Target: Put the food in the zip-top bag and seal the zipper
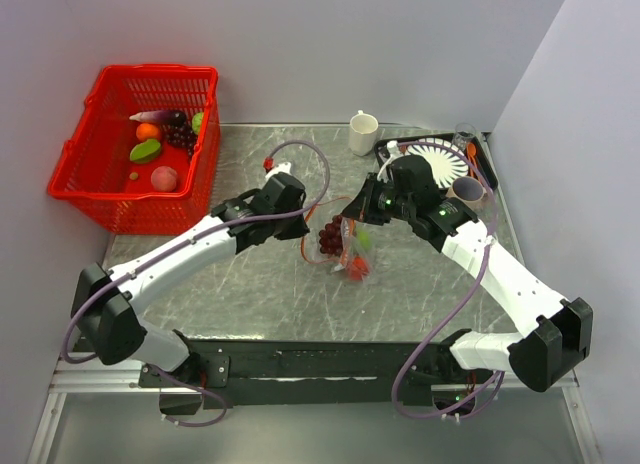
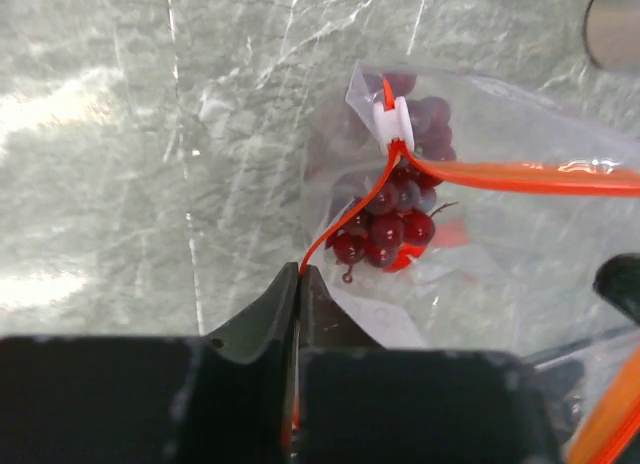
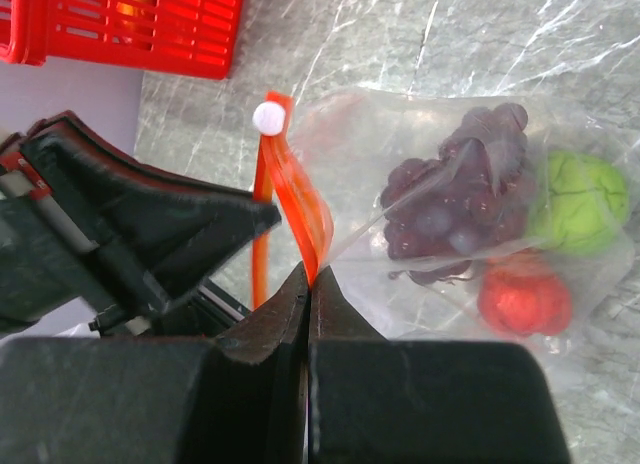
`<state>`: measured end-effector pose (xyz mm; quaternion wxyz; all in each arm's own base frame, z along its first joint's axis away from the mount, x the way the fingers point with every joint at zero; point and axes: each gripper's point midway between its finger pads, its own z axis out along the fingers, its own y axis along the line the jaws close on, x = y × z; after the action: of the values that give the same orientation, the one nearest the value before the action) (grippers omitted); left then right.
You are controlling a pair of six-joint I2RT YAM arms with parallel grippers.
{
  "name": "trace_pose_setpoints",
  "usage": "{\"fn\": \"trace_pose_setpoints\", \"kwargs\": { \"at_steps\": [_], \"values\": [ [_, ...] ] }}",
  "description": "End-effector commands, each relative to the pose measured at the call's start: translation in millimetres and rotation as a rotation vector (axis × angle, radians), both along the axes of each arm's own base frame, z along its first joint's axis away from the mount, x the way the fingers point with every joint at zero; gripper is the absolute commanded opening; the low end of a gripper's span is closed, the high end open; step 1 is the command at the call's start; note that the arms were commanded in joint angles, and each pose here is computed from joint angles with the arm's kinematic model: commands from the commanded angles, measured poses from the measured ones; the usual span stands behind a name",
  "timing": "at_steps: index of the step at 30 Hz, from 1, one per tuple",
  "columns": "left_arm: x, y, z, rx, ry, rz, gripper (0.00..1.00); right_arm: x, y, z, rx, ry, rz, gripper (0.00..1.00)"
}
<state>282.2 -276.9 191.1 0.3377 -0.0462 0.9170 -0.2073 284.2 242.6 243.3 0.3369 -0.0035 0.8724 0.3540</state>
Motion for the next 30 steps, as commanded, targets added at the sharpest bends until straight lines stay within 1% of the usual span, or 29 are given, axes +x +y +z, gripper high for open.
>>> {"fn": "trace_pose_setpoints", "kwargs": {
  "at_steps": [1, 4, 5, 7, 8, 10, 11, 13, 15, 16, 19, 21, 22, 24, 27, 28, 29, 30],
  "values": [
    [7, -4, 20, -0.016, -0.045, 0.001, 0.01, 3, 7, 19, 0.043, -0.063, 0.02, 0.0],
    [11, -5, 52, -0.029, -0.101, -0.022, 0.01, 2, 5, 8, 0.02, -0.046, 0.023, 0.0],
    [14, -9, 78, -0.064, -0.143, -0.035, 0.01, 1, 6, 5, 0.017, -0.04, 0.028, 0.0],
    [11, -11, 98, -0.068, -0.154, -0.072, 0.01, -1, 5, -11, 0.005, -0.013, 0.034, 0.0],
    [12, -14, 128, -0.104, -0.195, -0.08, 0.01, -2, 5, -15, -0.001, -0.006, 0.033, 0.0],
    [10, -14, 143, -0.099, -0.2, -0.101, 0.01, -3, 3, -24, -0.016, 0.011, 0.031, 0.0],
    [11, -14, 157, -0.115, -0.223, -0.103, 0.01, -3, 2, -25, -0.021, 0.012, 0.028, 0.0],
    [11, -15, 159, -0.122, -0.23, -0.116, 0.01, 1, -4, -21, -0.054, -0.008, 0.004, 0.0],
    [15, -9, 142, -0.105, -0.205, -0.101, 0.01, 5, -10, -11, -0.084, -0.043, -0.008, 0.0],
    [13, -8, 125, -0.097, -0.167, -0.104, 0.01, 9, -13, 0, -0.099, -0.067, -0.026, 0.0],
    [14, -5, 115, -0.111, -0.139, -0.099, 0.01, 15, -18, 27, -0.115, -0.124, -0.04, 0.0],
    [12, -5, 113, -0.104, -0.125, -0.104, 0.01, 17, -19, 38, -0.116, -0.149, -0.044, 0.0],
    [12, -4, 120, -0.106, -0.137, -0.104, 0.01, 17, -19, 44, -0.11, -0.16, -0.043, 0.0],
    [14, 2, 119, -0.076, -0.13, -0.091, 0.01, 15, -16, 47, -0.098, -0.164, -0.027, 0.0],
    [21, 4, 123, -0.076, -0.147, -0.089, 0.01, 13, -11, 38, -0.087, -0.137, -0.002, 0.0],
    [21, 2, 114, -0.079, -0.131, -0.104, 0.02, 12, -10, 30, -0.088, -0.123, 0.0, 0.0],
    [25, 2, 113, -0.103, -0.133, -0.112, 0.2, 12, -9, 25, -0.087, -0.114, 0.001, 0.0],
    [26, -6, 116, -0.159, -0.137, -0.145, 0.39, 11, -7, 19, -0.078, -0.096, 0.007, 0.0]
  ]
}}
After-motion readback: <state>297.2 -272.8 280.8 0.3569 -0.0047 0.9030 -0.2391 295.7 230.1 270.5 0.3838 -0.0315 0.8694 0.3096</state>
